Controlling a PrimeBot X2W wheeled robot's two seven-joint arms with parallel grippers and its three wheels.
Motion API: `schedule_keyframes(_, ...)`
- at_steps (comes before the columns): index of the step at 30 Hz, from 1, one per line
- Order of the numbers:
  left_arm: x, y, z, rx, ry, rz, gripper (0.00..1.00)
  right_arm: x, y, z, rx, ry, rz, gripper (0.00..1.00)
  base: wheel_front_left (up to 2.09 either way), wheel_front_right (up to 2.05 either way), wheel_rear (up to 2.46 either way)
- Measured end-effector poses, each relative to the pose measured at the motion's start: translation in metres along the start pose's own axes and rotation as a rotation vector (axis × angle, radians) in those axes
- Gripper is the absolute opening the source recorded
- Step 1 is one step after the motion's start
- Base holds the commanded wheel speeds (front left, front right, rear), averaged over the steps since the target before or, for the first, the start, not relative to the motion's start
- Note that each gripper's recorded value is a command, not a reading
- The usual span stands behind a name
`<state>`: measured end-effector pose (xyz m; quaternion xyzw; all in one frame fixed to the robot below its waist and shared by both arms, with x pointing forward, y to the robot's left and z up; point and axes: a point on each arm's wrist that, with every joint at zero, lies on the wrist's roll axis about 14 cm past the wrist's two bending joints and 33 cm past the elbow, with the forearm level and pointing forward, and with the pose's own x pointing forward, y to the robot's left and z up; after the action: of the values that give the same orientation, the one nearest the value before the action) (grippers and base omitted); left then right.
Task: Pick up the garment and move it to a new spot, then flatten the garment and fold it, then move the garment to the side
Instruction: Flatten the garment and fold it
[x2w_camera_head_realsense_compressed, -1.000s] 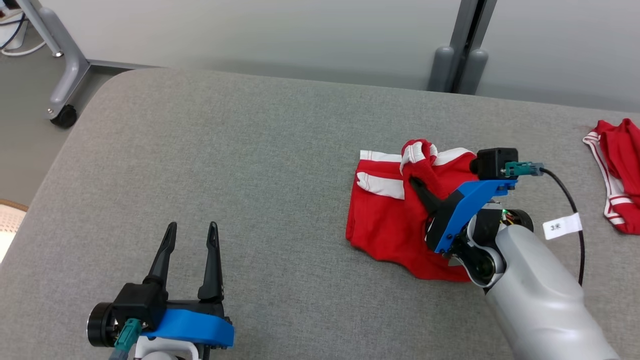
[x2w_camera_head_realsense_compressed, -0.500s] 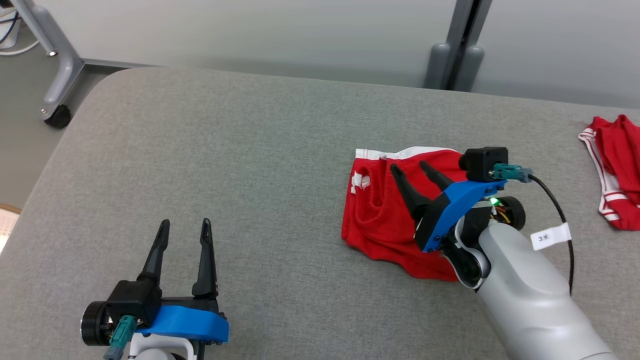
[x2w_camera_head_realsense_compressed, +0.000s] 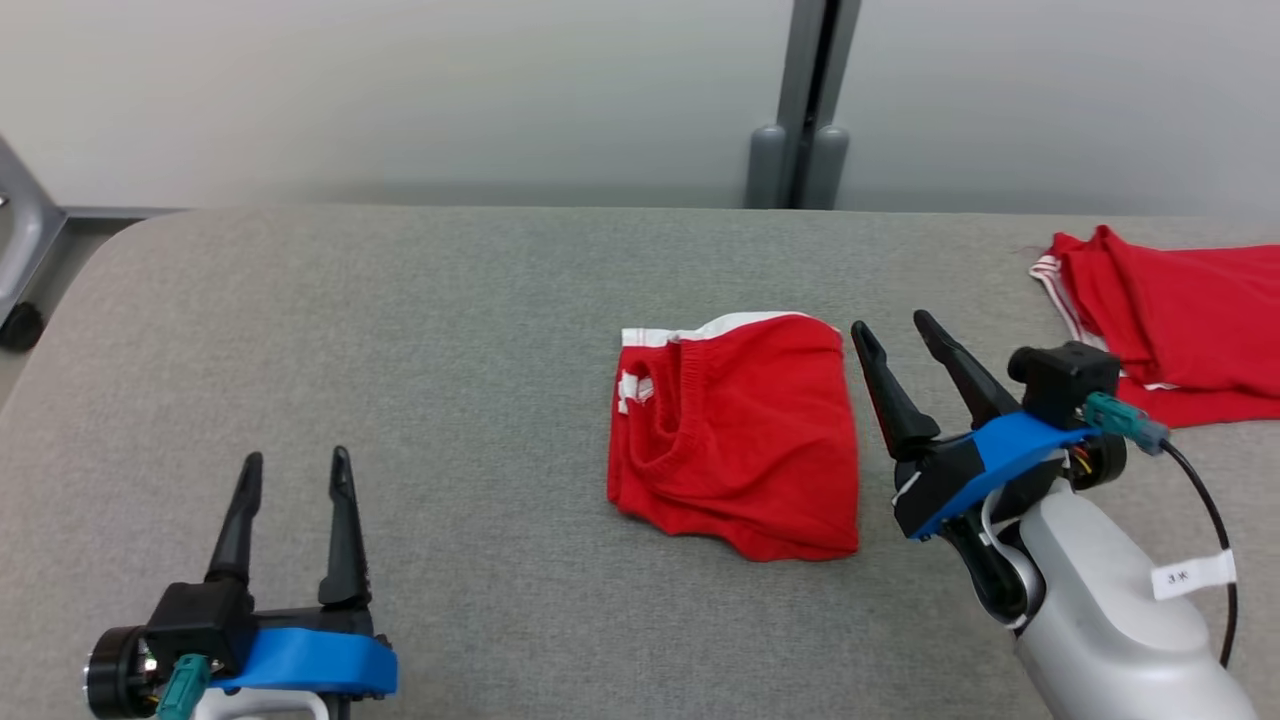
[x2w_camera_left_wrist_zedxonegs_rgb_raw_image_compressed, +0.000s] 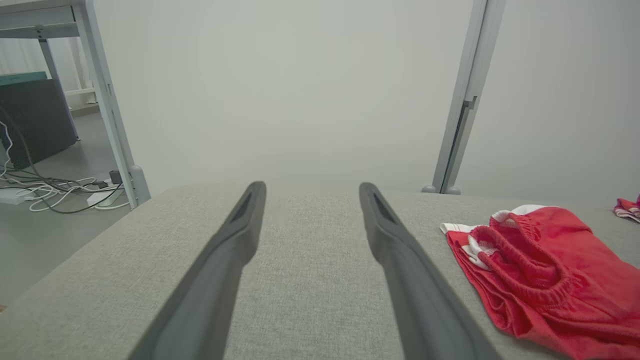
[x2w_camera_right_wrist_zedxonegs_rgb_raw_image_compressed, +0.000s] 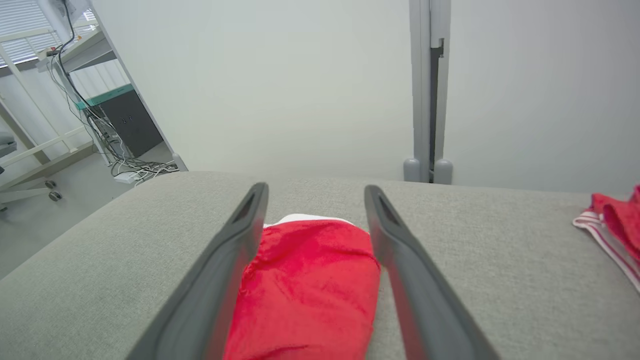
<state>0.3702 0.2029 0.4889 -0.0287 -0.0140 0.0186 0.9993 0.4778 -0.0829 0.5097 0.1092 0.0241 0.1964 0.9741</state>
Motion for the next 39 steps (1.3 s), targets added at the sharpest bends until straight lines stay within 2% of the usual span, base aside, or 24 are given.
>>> schedule_keyframes(9, 0.006, -0.008, 0.011, 0.027, -0.034, -0.041, 1.0, -0.041, -0.033, 0.04, -0.06, -0.149, -0.103, 1.0, 0.0, 0.0, 0.0)
schedule_keyframes(16, 0.001, -0.009, 0.011, 0.037, -0.035, -0.048, 1.0, -0.072, -0.044, 0.05, -0.091, -0.214, -0.176, 1.0, 0.0, 0.0, 0.0)
schedule_keyframes(25, -0.013, -0.002, 0.011, 0.046, -0.032, -0.036, 1.0, -0.099, -0.045, 0.046, -0.118, -0.232, -0.238, 1.0, 0.0, 0.0, 0.0)
schedule_keyframes(39, -0.017, 0.0, 0.01, 0.048, -0.023, -0.026, 1.0, -0.123, -0.038, 0.012, -0.102, -0.12, -0.283, 1.0, 0.0, 0.0, 0.0)
